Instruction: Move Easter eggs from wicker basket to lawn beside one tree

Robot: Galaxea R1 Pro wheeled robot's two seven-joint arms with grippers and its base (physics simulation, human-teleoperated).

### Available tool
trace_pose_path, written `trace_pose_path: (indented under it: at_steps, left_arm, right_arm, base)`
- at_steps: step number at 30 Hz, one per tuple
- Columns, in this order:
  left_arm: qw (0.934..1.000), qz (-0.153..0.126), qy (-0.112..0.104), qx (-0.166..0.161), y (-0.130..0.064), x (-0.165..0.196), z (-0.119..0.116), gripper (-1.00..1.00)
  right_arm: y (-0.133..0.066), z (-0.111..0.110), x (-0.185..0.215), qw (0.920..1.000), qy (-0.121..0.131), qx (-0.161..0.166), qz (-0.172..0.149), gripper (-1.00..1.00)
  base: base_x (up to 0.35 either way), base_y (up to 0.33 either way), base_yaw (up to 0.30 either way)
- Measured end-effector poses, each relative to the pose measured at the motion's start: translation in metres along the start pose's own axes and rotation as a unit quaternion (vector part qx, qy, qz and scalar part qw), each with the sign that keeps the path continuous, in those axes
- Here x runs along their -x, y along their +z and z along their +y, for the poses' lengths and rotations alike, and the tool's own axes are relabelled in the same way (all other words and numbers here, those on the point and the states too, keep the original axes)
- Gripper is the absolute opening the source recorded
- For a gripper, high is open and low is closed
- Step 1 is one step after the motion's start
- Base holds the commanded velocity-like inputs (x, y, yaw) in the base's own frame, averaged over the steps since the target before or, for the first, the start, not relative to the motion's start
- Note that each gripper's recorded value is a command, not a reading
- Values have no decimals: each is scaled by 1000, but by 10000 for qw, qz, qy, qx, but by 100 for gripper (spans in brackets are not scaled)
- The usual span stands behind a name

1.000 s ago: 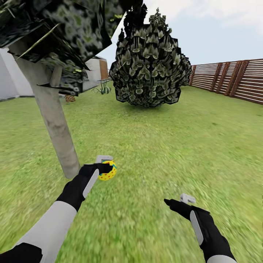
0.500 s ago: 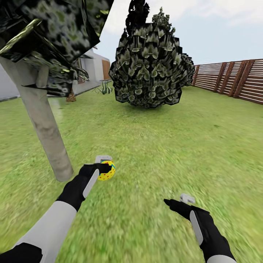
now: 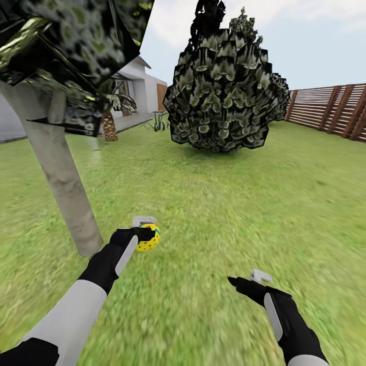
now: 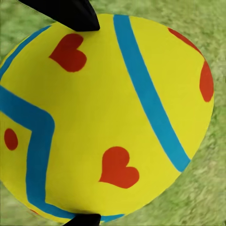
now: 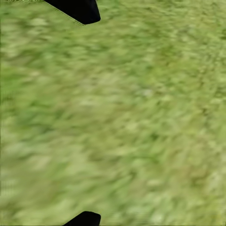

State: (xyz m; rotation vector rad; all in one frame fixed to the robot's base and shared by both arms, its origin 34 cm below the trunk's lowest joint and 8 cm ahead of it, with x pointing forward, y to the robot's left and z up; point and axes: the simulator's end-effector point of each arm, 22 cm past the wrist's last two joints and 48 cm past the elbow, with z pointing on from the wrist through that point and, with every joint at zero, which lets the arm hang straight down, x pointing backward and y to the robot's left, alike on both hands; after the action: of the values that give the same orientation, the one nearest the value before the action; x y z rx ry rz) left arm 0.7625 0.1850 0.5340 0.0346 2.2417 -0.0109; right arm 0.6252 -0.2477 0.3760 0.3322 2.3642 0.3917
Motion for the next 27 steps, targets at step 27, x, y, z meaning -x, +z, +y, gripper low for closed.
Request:
trace_pose_path:
  at_steps: [27]
  left_arm:
    - [10000, -32, 2, 0, -3, 3, 0, -100]
  right_arm:
    - [-2, 0, 3, 10000, -4, 8, -32, 100]
  base:
    - [290, -170, 95]
